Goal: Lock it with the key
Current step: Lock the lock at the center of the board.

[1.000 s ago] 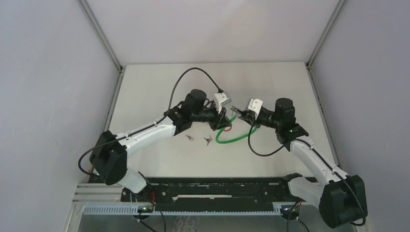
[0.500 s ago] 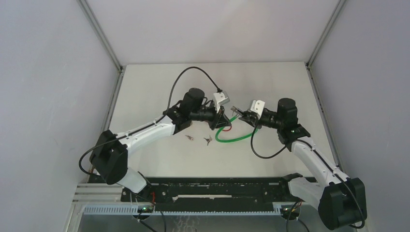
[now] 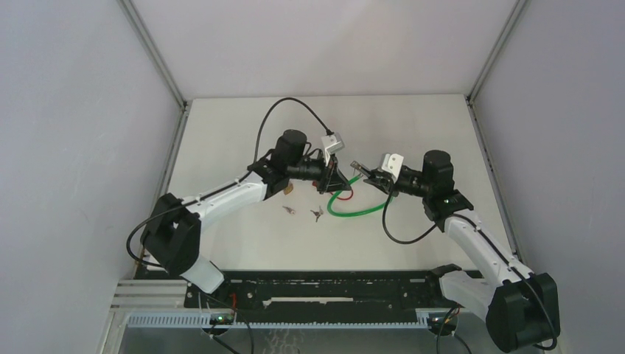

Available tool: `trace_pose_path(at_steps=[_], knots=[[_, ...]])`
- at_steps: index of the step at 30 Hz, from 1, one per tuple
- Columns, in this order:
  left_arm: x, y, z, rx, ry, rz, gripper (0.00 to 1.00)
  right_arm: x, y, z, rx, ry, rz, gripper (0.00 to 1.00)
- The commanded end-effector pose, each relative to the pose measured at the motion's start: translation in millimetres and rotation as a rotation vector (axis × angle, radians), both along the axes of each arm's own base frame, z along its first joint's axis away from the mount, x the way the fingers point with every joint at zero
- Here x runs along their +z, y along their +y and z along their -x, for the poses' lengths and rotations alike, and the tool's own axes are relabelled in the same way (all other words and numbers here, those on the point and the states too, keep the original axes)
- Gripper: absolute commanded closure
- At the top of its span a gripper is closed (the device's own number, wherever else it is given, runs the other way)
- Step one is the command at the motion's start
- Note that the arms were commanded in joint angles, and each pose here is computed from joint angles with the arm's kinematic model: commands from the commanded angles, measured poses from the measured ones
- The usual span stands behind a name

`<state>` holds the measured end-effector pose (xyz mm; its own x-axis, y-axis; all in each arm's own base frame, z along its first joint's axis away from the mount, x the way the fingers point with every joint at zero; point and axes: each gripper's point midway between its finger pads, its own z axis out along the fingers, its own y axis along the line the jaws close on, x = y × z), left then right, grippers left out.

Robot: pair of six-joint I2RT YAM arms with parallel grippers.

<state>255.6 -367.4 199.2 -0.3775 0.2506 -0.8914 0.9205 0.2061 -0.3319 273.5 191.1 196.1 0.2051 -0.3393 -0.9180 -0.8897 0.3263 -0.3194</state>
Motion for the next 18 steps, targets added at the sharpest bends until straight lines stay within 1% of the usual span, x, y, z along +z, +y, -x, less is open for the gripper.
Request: trace_pose_path(at_steps=[1, 3, 7, 10, 17, 18], knots=[[24.3, 23.0, -68.5, 0.229, -0.158, 0.032, 1.0, -11.2, 16.7, 40.4, 0.159, 0.08, -0.023, 0.93], [24.0, 26.7, -68.7, 0.22, -0.228, 0.012, 1.0, -8.3, 17.0, 41.0, 0.16, 0.083, -0.035, 0.86], [19.6, 27.4, -59.1, 0.168, -0.326, -0.024, 1.0, -4.6, 18.0, 39.4, 0.148, 0.122, -0.055, 0.76], [13.6, 24.6, -49.9, 0.119, -0.362, -0.049, 1.0, -4.1, 18.8, 38.4, 0.142, 0.15, -0.065, 0.71], [8.2, 21.6, -39.9, 0.058, -0.435, -0.093, 1.0, -0.3, 16.1, 37.8, 0.141, 0.202, -0.078, 0.5], [8.3, 21.7, -39.7, 0.057, -0.441, -0.096, 1.0, 0.5, 15.7, 38.1, 0.144, 0.207, -0.078, 0.49]])
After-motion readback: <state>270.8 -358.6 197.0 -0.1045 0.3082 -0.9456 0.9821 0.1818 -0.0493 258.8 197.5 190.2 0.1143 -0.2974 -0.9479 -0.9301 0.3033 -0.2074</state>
